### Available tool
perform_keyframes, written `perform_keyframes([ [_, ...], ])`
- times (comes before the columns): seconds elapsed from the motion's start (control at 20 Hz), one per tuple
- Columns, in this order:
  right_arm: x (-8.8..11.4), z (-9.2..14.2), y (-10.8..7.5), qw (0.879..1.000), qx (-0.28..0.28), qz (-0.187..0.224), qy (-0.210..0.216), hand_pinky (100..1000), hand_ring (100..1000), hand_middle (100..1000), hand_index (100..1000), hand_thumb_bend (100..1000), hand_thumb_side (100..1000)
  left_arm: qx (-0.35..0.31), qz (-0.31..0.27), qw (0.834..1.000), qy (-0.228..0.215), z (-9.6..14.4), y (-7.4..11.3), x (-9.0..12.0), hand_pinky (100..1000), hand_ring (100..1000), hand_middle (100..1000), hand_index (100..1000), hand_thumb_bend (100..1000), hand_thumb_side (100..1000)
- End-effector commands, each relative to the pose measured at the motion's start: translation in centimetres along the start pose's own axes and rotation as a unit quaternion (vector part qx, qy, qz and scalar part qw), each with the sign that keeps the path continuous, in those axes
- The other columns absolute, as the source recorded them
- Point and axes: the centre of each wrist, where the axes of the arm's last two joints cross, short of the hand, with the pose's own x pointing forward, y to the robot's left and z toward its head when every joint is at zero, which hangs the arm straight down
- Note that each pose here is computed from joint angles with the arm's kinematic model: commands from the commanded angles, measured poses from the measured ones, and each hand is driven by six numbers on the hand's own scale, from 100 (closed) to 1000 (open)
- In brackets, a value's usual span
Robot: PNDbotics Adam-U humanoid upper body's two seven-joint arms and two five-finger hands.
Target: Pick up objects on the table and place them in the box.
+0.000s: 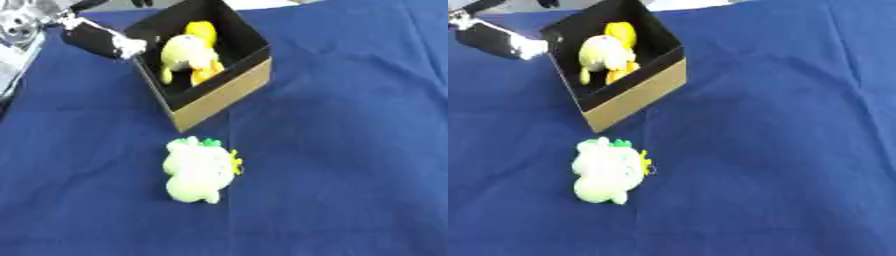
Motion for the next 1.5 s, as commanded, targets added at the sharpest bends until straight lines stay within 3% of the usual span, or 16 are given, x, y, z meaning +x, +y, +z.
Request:
perform_keyframes([
  [0.05,0.5,-0.4,-0.6,1.0,-0.001,0.008,-0.01,769,762,636,692,100,317,-0.026,-0.019,0.999,-0.04,1.4,1.0,3.9,824,739,746,874,354,434],
  [0.5,0.5,-0.2,-0.6,1.0,-0.01,0.007,-0.004,764,764,634,688,100,311,-0.1,-0.02,0.993,-0.062,2.2,-3.2,4.1,825,736,726,879,384,463],
  [0.8,0.5,-0.2,-0.6,1.0,-0.016,0.008,0.0,761,764,633,686,100,310,-0.13,-0.01,0.989,-0.064,2.0,-5.0,4.5,825,738,733,884,389,477],
  [1.15,0.4,-0.2,-0.4,1.0,-0.019,0.005,0.003,760,764,632,684,106,309,-0.145,0.009,0.988,-0.05,0.5,-5.8,5.8,830,750,751,888,388,476],
  [1.5,0.4,-0.2,-0.3,1.0,-0.024,0.002,0.005,758,762,630,682,107,314,-0.21,0.003,0.977,-0.047,-0.5,-7.0,6.7,841,775,783,905,424,474],
])
